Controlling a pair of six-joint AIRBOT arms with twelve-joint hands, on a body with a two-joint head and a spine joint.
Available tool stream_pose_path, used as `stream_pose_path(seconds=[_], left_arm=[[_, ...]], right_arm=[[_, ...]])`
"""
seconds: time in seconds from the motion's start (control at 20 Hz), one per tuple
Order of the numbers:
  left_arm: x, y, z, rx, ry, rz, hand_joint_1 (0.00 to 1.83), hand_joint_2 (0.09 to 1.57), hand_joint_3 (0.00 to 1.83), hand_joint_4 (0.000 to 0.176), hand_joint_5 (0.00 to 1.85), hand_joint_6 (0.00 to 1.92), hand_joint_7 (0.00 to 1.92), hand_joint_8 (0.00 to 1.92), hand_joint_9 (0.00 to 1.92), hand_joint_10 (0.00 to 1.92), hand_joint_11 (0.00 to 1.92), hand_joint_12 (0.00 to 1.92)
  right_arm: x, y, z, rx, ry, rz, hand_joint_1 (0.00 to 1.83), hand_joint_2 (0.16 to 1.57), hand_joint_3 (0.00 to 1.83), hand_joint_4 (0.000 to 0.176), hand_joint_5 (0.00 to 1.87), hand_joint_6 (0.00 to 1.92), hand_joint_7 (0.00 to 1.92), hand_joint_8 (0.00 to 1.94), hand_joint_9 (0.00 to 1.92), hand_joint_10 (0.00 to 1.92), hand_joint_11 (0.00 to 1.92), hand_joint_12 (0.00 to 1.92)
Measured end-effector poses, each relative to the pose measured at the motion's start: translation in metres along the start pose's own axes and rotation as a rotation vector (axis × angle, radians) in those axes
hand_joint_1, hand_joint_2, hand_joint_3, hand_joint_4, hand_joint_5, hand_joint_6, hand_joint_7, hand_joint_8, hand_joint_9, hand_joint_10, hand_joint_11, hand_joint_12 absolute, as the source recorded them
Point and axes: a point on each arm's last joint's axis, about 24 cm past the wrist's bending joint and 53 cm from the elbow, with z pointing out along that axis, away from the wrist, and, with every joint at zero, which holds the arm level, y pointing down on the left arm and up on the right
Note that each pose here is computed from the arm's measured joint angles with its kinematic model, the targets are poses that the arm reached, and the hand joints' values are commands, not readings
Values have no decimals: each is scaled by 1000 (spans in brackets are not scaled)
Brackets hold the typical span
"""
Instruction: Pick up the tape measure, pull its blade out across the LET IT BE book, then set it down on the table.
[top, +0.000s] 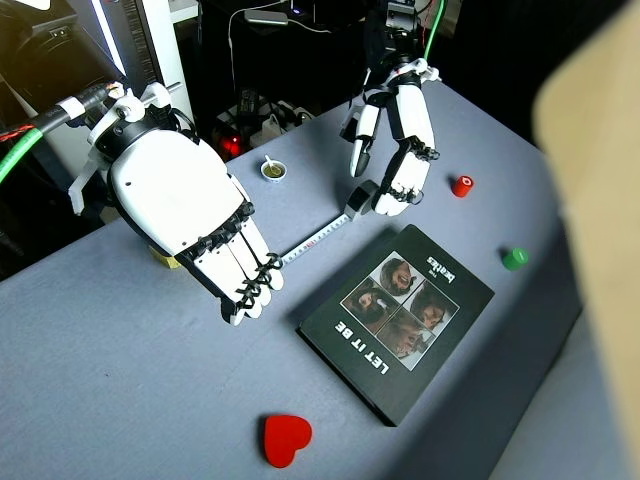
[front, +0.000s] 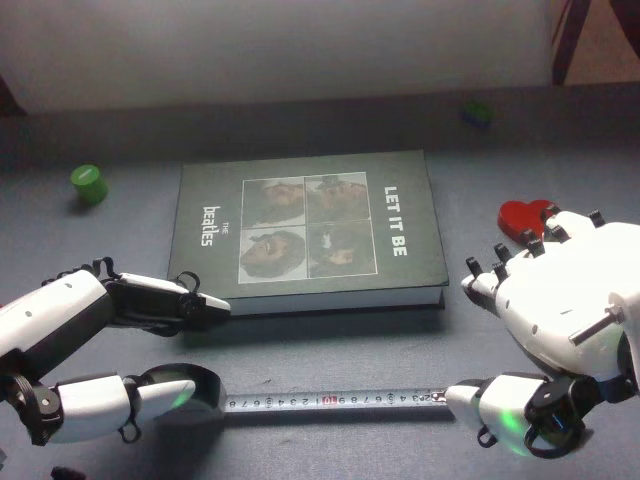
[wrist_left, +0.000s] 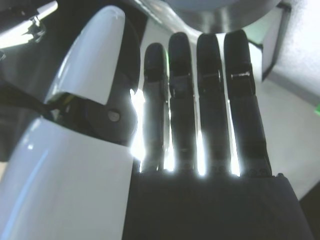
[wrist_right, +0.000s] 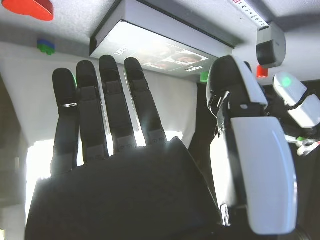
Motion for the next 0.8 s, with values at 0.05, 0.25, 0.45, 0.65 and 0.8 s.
stream_pose_path(seconds=[0.05,0.25,0.45,0.65,0.8], left_arm=[[0,0,0,-1,0,7,1114,1130,0,0,780,13,802,5,739,5,588,451],[-3,1,1,2,-8,24,1120,1131,1,0,783,0,811,2,740,0,599,424],[-1,4,2,-4,-5,36,1130,1133,2,0,783,1,818,4,765,10,615,422],[-1,7,1,-12,-9,41,1143,1135,1,0,789,3,827,5,771,8,619,419],[0,9,1,-16,-6,55,1143,1137,2,0,778,0,821,1,767,4,617,414]], right_arm=[[2,-1,0,5,7,19,113,1221,1,0,275,2,344,1,322,6,0,961],[-4,1,2,-12,-34,-1,112,1222,0,0,281,2,352,2,326,5,0,1012],[-7,12,2,-58,-47,30,111,1222,0,0,278,0,356,2,335,6,0,1002],[-11,-1,2,-6,-66,181,110,1223,0,0,298,5,373,4,356,9,0,1029],[-13,-5,2,7,-74,222,110,1224,1,0,291,1,375,4,358,8,0,1034]])
